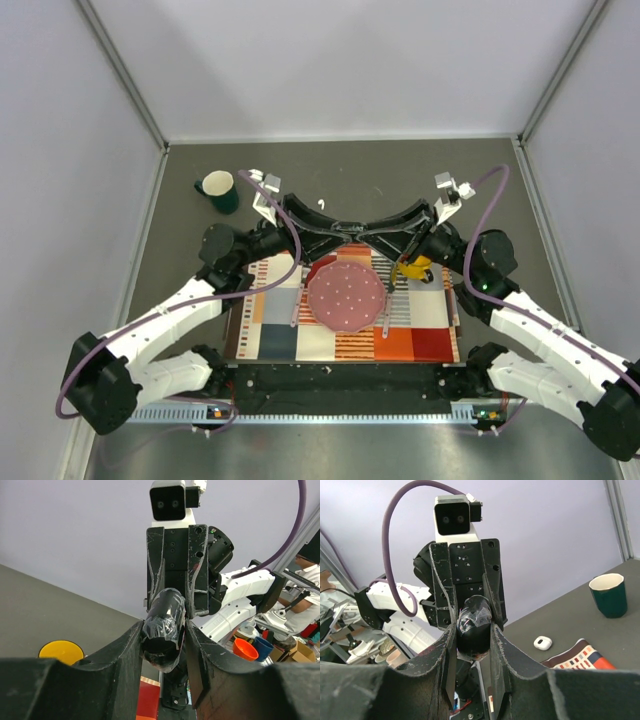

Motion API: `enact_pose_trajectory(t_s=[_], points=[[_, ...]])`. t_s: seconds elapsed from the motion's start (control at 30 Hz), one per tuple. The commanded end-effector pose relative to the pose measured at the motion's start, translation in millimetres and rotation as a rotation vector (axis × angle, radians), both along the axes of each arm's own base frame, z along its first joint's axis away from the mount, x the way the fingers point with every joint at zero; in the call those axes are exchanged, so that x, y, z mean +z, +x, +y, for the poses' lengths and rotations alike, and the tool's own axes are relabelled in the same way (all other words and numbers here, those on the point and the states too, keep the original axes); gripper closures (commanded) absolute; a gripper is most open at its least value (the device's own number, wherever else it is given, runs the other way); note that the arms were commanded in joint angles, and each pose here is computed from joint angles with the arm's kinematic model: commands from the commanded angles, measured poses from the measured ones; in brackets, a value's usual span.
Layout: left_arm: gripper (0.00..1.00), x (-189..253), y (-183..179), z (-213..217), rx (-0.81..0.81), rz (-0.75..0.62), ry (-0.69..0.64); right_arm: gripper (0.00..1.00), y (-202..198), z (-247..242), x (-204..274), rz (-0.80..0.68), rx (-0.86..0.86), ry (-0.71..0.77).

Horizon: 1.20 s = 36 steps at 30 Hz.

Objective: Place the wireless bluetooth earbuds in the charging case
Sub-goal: Open the charging case.

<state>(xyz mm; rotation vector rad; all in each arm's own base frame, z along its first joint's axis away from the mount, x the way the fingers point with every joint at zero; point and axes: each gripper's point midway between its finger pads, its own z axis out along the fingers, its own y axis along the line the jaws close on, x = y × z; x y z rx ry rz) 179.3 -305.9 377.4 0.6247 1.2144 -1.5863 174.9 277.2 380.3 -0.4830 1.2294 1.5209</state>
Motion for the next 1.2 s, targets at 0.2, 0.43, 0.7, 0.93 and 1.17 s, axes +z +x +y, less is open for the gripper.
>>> enact_pose_trajectory(t_s=[0.2, 0.43, 0.7, 0.93, 1.17], points=[[0.74, 25.7, -10.0, -2.6, -0.037, -0.079, -0.042, 1.00, -2.0, 0.7, 9.0, -0.044, -0.004, 0.022], [1.00, 22.6, -6.8, -2.9, -0.002, -0.115, -0.026, 0.69, 6.4, 1.6, 2.5, 0.022, -0.033, -0.003], [1.00, -6.6, 11.5, 23.8, 0.267, -0.292, 0.145, 0.15, 14.1, -8.9, 14.6, 0.178, -0.114, -0.071], [1.00, -20.6, 19.8, 40.4, 0.386, -0.425, 0.241, 0.12, 16.7, -2.5, 19.3, 0.471, -0.057, -0.018], [1.00, -18.2, 19.8, 38.7, 0.382, -0.448, 0.238, 0.13, 9.6, 28.9, 13.3, 0.714, 0.175, -0.060]])
